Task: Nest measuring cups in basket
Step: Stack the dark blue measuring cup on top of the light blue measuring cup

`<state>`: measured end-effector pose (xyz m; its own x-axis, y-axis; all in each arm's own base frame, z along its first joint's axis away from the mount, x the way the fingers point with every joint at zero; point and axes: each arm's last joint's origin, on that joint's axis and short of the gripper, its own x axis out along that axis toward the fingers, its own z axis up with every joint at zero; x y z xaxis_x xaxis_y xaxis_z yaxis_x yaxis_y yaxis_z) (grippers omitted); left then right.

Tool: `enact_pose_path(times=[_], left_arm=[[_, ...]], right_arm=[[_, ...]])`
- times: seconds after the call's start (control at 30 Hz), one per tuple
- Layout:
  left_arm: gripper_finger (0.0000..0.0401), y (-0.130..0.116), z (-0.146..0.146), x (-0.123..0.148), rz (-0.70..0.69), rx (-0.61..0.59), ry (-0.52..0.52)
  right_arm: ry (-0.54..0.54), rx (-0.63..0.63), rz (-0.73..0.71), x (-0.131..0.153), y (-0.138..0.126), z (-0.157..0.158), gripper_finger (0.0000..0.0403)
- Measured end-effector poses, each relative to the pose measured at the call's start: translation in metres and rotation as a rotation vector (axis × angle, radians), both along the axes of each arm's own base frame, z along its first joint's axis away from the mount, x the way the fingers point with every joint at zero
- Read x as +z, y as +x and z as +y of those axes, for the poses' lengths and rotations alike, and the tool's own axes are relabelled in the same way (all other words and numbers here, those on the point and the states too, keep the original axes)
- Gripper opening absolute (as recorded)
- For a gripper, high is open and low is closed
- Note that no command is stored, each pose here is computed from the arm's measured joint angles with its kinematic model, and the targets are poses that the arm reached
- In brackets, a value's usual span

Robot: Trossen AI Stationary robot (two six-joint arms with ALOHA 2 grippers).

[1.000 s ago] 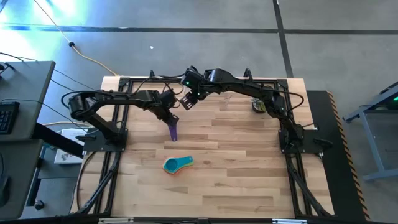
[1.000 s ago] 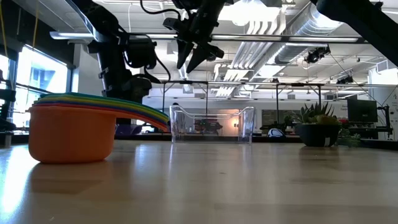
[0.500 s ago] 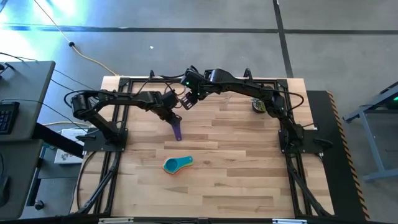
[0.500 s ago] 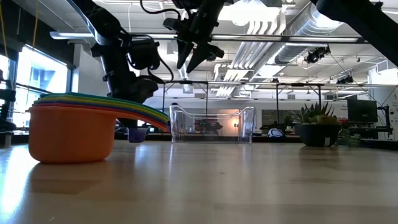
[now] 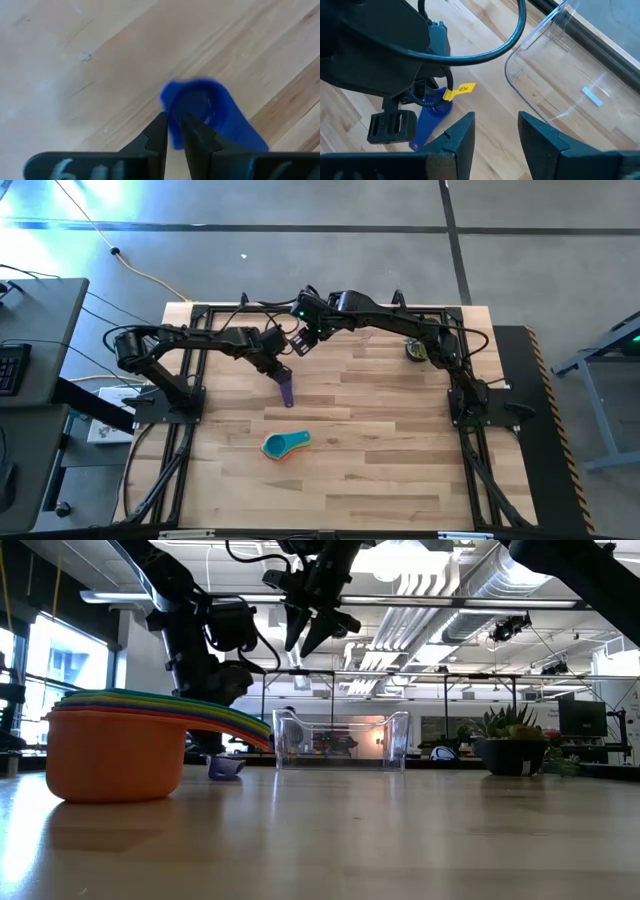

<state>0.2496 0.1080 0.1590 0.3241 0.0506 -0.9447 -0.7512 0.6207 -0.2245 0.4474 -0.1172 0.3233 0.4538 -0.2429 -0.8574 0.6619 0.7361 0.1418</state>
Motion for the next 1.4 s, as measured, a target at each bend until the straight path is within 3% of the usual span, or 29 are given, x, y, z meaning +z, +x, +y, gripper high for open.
enact_pose_path(times=[0.3, 0.73, 0.9, 1.4], left_arm=[[0.0071, -0.004, 0.004, 0.006, -0.014, -0.021, 0.022], [0.0072, -0.038, -0.006, 0.059, -0.091, -0.158, 0.132], [0.0072, -0.058, -0.011, 0.078, -0.112, -0.146, 0.154], [0.0072, -0.098, -0.031, 0.122, -0.308, -0.155, 0.290]], right_arm=[[0.013, -0.027, -0.007, 0.000, 0.000, 0.000, 0.0141], [0.131, -0.167, -0.057, 0.000, 0.002, 0.010, 0.0141], [0.159, -0.204, -0.073, -0.003, 0.006, 0.017, 0.0141], [0.152, -0.252, -0.199, -0.056, 0.037, 0.030, 0.0141]])
